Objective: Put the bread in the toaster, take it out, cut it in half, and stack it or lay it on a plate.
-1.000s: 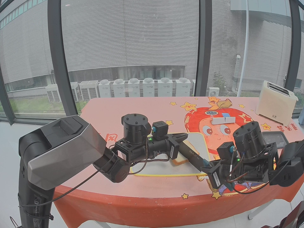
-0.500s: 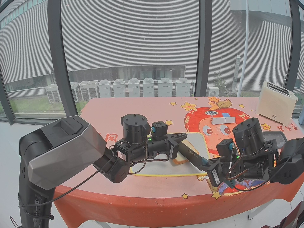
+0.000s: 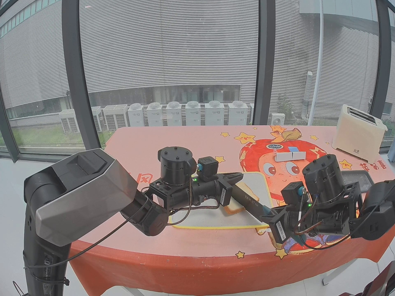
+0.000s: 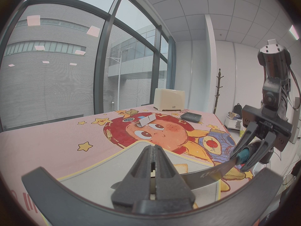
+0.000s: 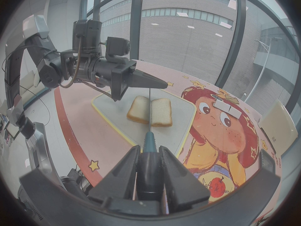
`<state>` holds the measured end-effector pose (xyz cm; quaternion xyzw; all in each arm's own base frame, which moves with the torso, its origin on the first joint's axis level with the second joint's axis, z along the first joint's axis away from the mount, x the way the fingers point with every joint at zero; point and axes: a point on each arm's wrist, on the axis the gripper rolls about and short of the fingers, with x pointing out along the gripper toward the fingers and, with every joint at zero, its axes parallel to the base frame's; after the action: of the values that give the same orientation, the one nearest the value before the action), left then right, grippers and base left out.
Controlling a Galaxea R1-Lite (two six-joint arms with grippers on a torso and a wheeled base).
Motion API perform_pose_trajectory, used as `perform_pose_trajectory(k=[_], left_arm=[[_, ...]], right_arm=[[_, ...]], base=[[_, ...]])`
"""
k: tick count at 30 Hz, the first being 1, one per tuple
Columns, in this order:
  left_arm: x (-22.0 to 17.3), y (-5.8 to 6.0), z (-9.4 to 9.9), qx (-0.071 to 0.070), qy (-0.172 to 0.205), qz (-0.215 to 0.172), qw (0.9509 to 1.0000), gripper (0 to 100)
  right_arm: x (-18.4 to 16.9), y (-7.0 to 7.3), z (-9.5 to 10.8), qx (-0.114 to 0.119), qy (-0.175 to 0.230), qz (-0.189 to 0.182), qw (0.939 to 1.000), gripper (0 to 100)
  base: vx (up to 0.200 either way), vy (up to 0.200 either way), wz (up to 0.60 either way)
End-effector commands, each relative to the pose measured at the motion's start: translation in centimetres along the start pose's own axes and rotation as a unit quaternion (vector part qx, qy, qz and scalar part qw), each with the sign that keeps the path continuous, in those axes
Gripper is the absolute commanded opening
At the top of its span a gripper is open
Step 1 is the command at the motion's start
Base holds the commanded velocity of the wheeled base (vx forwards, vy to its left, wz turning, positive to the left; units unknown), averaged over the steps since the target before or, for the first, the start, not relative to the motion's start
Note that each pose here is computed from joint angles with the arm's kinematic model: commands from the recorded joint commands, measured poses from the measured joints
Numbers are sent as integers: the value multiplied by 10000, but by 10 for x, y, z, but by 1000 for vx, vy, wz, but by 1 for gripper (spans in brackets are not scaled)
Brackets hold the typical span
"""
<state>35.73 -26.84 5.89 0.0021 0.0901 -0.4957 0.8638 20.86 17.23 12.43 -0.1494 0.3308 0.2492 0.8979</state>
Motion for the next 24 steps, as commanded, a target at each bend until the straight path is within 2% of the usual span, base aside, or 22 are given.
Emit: perform_pose_trajectory(k=[1,5,11,15,24], left_arm=[[0,1,-12,-69,152,10,9999,0],[1,2,-12,-62,152,18,9999,0],[3,0,-1,-3,14,-7,10000,0],[1,-2,18,91,-209,-26,9997,0],[1,1,14,68,-170,5,9998,0]], right_arm=[[-1,-1,7,36,-164,-15,9999,0],[0,-1,5,35,-111,-7,9999,0],[4,0,-12,-8,207,-9,9998,0],[4,0,-12,-14,206,-4,9998,0],[1,-1,-6,22,63,-8,10000,0]], base=[[0,0,0],[0,0,0],[0,0,0],[0,0,0],[0,0,0]])
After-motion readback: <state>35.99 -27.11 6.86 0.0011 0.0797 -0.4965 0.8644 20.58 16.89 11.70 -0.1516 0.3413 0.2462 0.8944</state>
